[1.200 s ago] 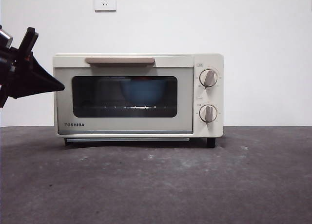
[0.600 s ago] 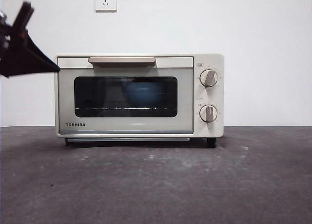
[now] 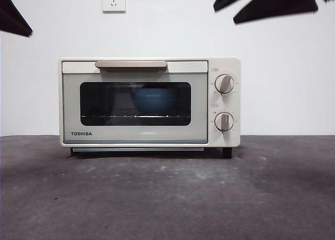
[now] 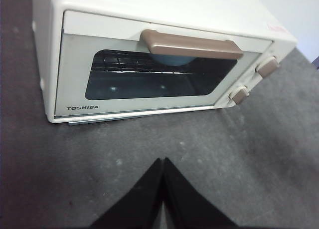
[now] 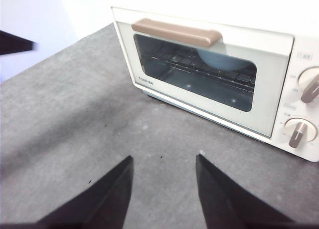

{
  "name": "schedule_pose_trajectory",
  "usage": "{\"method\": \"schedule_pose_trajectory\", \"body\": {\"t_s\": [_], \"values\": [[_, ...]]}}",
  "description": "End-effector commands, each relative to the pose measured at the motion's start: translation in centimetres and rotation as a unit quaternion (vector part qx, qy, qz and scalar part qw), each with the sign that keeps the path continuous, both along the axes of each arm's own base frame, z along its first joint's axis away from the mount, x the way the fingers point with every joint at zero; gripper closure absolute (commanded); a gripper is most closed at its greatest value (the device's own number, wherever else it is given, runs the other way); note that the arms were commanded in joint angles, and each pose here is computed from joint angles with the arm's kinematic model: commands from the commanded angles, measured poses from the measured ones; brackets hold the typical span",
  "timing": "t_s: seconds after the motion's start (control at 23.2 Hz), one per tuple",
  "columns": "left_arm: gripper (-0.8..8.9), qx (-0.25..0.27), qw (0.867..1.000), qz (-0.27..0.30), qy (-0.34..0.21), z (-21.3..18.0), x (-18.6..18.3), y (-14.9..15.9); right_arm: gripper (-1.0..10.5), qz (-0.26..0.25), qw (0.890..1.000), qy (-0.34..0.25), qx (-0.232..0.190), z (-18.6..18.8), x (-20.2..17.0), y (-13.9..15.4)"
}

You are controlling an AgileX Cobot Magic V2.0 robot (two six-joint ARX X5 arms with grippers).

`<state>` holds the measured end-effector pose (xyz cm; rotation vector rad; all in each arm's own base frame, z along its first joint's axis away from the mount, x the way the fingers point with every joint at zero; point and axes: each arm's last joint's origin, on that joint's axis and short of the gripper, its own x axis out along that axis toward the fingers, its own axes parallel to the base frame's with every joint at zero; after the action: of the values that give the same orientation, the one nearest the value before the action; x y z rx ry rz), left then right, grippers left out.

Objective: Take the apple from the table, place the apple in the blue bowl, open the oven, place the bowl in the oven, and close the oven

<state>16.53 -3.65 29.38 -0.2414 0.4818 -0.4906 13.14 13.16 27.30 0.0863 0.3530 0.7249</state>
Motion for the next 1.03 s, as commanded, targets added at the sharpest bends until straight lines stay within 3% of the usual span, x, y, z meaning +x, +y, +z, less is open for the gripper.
{"method": "schedule_pose_trajectory", "body": {"t_s": [0.04, 0.47, 0.56, 0.69, 1.03], "values": [[8.07, 0.020, 1.000, 0.000, -0.019, 0.7, -0.9, -0.1, 7.5, 0.003, 1.000, -0.014, 0.008, 0.2, 0.0, 0.2], [8.07, 0.020, 0.999, -0.003, -0.031, 1.2, -2.4, 0.1, 7.5, 0.002, 0.999, -0.039, 0.034, 0.9, 0.1, 0.3], [8.07, 0.020, 0.999, -0.003, -0.031, 1.2, -2.4, 0.1, 7.9, 0.002, 0.999, -0.037, 0.033, 0.8, 0.1, 0.3], [8.06, 0.020, 0.999, -0.003, -0.031, 1.2, -2.4, 0.1, 9.5, 0.001, 0.999, -0.035, 0.033, 0.8, 0.1, 0.3], [8.06, 0.019, 0.999, -0.002, -0.032, 1.3, -2.4, 0.0, 9.4, -0.042, 0.998, -0.045, 0.024, 0.8, 0.3, 0.1]]}}
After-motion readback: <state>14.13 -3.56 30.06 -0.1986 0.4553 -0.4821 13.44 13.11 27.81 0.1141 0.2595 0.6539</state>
